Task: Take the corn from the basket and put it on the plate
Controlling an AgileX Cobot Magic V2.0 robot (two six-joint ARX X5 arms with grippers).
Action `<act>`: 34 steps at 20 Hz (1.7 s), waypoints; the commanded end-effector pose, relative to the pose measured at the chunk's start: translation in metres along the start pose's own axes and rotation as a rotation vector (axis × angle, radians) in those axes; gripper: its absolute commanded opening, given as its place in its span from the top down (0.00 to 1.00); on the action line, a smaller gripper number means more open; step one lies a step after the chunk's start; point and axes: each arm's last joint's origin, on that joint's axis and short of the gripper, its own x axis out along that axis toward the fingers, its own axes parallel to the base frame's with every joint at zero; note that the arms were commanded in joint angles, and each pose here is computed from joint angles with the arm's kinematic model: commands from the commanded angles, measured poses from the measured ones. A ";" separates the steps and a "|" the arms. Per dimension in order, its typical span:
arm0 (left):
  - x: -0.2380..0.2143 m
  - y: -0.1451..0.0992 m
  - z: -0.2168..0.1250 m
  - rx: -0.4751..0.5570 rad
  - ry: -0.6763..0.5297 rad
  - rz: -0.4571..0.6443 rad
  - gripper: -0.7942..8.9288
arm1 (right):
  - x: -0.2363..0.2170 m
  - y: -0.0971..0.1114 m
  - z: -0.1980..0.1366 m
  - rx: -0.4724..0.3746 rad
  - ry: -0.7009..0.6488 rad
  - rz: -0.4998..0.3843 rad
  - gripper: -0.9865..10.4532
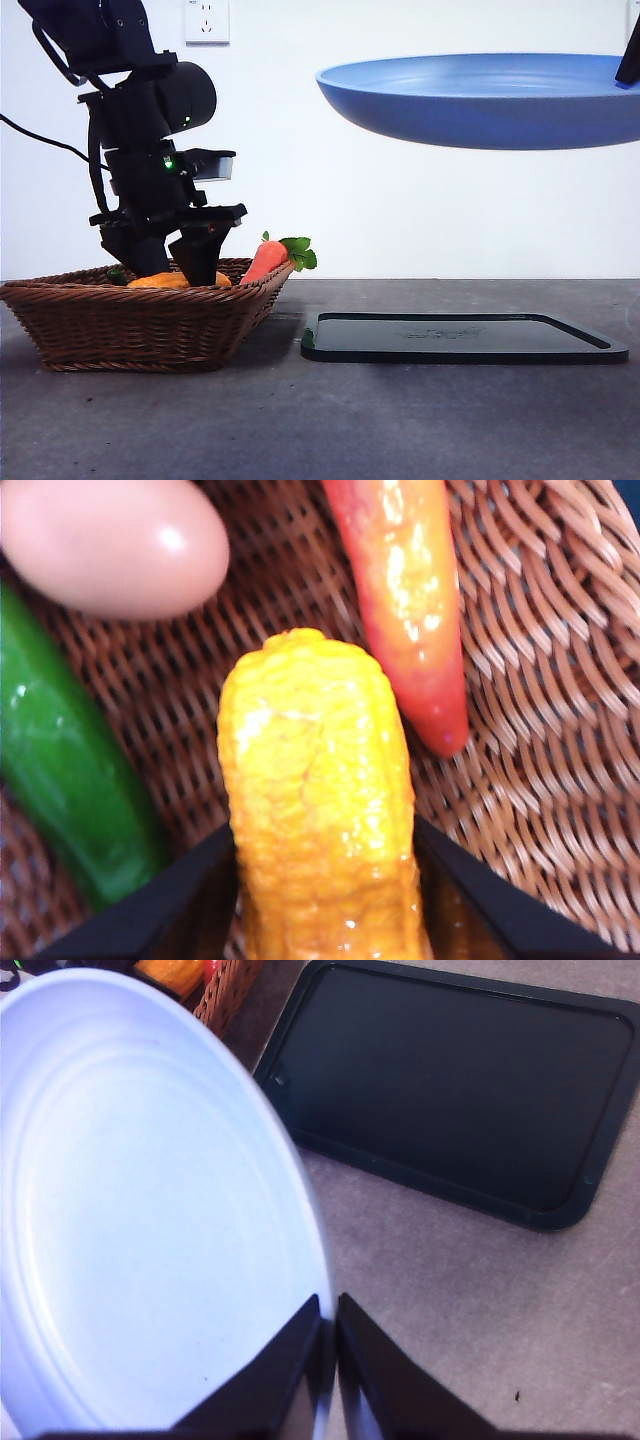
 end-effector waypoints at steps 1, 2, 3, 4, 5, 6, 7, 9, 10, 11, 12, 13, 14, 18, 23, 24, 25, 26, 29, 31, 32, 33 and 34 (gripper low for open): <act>-0.010 -0.001 0.012 -0.015 -0.001 0.001 0.68 | -0.003 0.001 0.006 -0.018 -0.023 0.002 0.91; -0.016 -0.001 0.015 -0.018 0.009 0.000 0.68 | -0.003 0.001 0.006 -0.019 -0.025 0.002 0.91; -0.024 -0.001 0.020 -0.022 0.013 -0.002 0.68 | -0.002 0.001 0.006 -0.019 -0.027 0.002 0.91; -0.033 -0.001 0.024 -0.029 0.015 -0.007 0.68 | -0.001 0.000 0.007 -0.016 -0.025 0.003 0.91; -0.043 -0.001 0.028 -0.035 0.008 -0.021 0.68 | 0.000 -0.001 0.008 -0.012 -0.019 0.001 0.91; -0.053 -0.002 0.032 -0.040 -0.005 -0.045 0.68 | 0.003 -0.002 0.009 -0.005 -0.012 0.001 0.91; -0.064 -0.003 0.035 -0.049 -0.022 -0.075 0.68 | 0.006 -0.003 0.010 0.003 -0.001 -0.001 0.91; -0.086 -0.005 0.038 -0.064 -0.073 -0.155 0.68 | 0.016 -0.009 0.016 0.028 0.014 -0.002 0.91; -0.100 -0.008 0.039 -0.074 -0.107 -0.208 0.68 | 0.024 -0.013 0.020 0.048 0.018 -0.001 0.91; -0.110 -0.011 0.038 -0.067 -0.129 -0.261 0.68 | 0.031 -0.016 0.024 0.065 0.021 -0.001 0.91; -0.121 -0.017 0.037 -0.059 -0.150 -0.322 0.68 | 0.040 -0.021 0.029 0.085 0.027 0.000 0.91; -0.129 -0.021 0.036 -0.053 -0.162 -0.370 0.68 | 0.048 -0.025 0.031 0.100 0.036 0.001 0.91; -0.136 -0.027 0.035 -0.037 -0.172 -0.423 0.68 | 0.058 -0.029 0.034 0.118 0.052 0.003 0.91; -0.141 -0.058 0.032 0.043 -0.150 -0.526 0.68 | 0.091 -0.044 0.040 0.181 0.114 0.017 0.91; -0.126 -0.111 0.032 0.210 -0.132 -0.538 0.68 | 0.106 -0.047 0.045 0.222 0.102 0.089 0.91; -0.121 -0.121 0.033 0.240 -0.133 -0.510 0.68 | 0.107 -0.046 0.045 0.219 0.106 0.095 0.91; -0.116 -0.130 0.033 0.273 -0.136 -0.482 0.68 | 0.107 -0.044 0.045 0.215 0.110 0.103 0.91; -0.110 -0.137 0.034 0.294 -0.139 -0.450 0.68 | 0.108 -0.043 0.045 0.213 0.115 0.116 0.91; -0.100 -0.149 0.034 0.342 -0.151 -0.361 0.68 | 0.108 -0.041 0.044 0.212 0.123 0.125 0.91; -0.096 -0.151 0.034 0.361 -0.148 -0.325 0.68 | 0.108 -0.040 0.044 0.213 0.125 0.148 0.91; -0.093 -0.151 0.034 0.361 -0.143 -0.312 0.68 | 0.108 -0.040 0.044 0.213 0.124 0.151 0.91; -0.091 -0.151 0.034 0.361 -0.137 -0.308 0.68 | 0.108 -0.040 0.044 0.213 0.124 0.151 0.91; -0.089 -0.151 0.034 0.361 -0.130 -0.308 0.68 | 0.108 -0.040 0.044 0.214 0.125 0.153 0.91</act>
